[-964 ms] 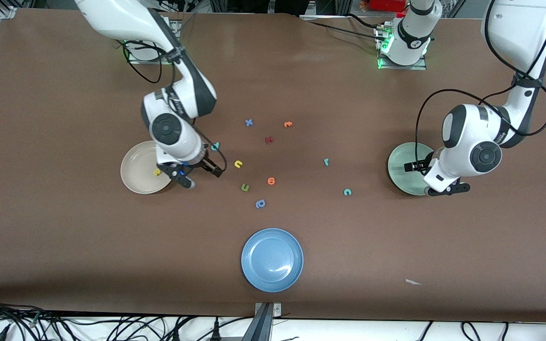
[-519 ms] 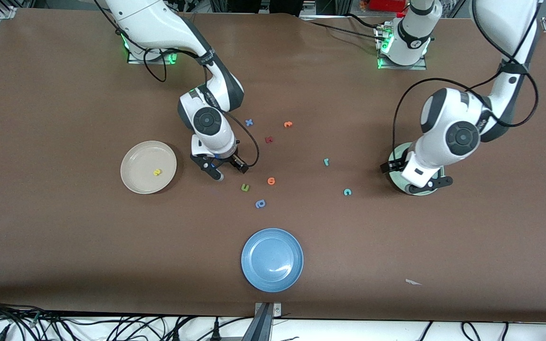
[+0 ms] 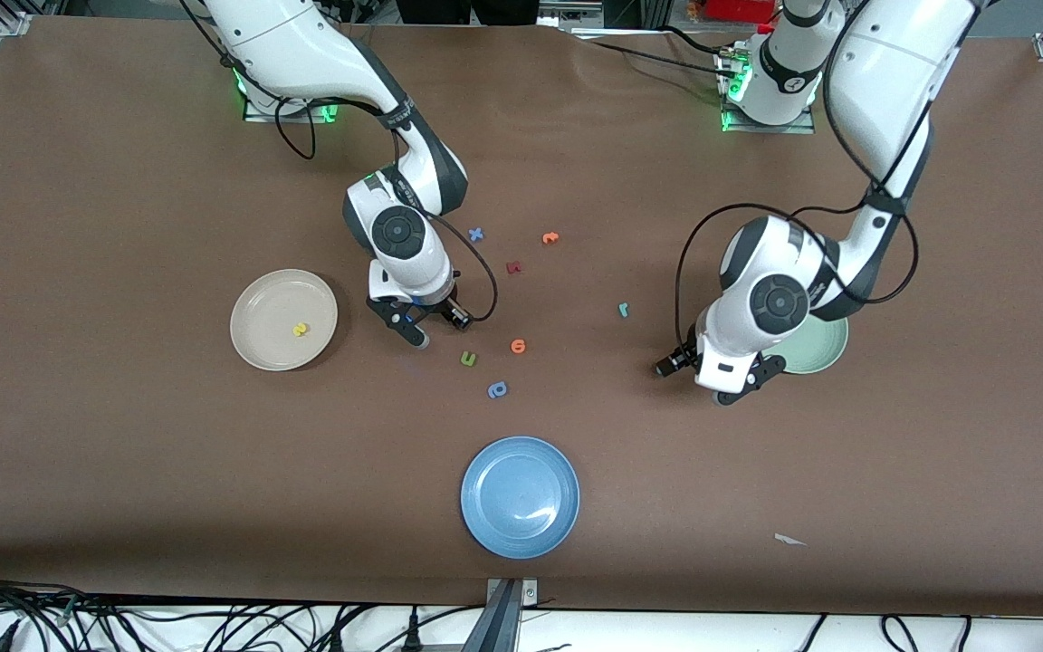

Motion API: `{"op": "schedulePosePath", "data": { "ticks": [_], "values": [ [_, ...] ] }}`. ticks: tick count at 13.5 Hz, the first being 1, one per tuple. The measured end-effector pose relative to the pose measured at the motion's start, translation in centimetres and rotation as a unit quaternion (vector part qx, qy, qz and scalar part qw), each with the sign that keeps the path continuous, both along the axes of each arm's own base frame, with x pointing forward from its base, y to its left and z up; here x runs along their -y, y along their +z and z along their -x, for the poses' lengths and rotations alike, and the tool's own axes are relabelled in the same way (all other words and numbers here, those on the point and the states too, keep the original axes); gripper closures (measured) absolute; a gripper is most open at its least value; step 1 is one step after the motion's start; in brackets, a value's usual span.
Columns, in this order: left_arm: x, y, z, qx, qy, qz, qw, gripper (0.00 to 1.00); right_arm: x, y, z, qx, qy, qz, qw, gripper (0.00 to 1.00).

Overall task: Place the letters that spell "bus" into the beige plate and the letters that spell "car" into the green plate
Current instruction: 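Grasp the cyan c with the left gripper while the right gripper grasps yellow u, then carry the yellow u onto the beige plate with the right gripper and release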

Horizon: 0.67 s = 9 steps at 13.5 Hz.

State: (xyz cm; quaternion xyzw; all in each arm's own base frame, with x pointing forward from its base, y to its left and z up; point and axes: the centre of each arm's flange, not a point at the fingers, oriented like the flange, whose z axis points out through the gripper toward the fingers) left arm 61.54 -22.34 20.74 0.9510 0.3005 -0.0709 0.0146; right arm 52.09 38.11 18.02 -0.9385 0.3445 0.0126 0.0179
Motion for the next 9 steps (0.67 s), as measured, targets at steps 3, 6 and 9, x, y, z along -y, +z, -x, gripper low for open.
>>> {"op": "schedulePosePath", "data": {
  "ticks": [3,6,9],
  "values": [
    [0.3,-2.3,-0.8,-0.013,0.048,-0.004,0.999,0.04,0.0,-0.2,0.1,-0.001,0.001,0.001,1.0,0.37],
    [1.3,-3.4,-0.9,-0.018,0.063,-0.005,0.998,0.04,-0.5,-0.3,0.5,-0.002,0.006,0.001,1.0,0.37],
    [2.3,-3.3,-1.0,-0.008,0.049,-0.011,0.999,0.12,-1.0,-0.4,0.8,-0.002,0.01,0.001,1.0,0.39]
  ]
}}
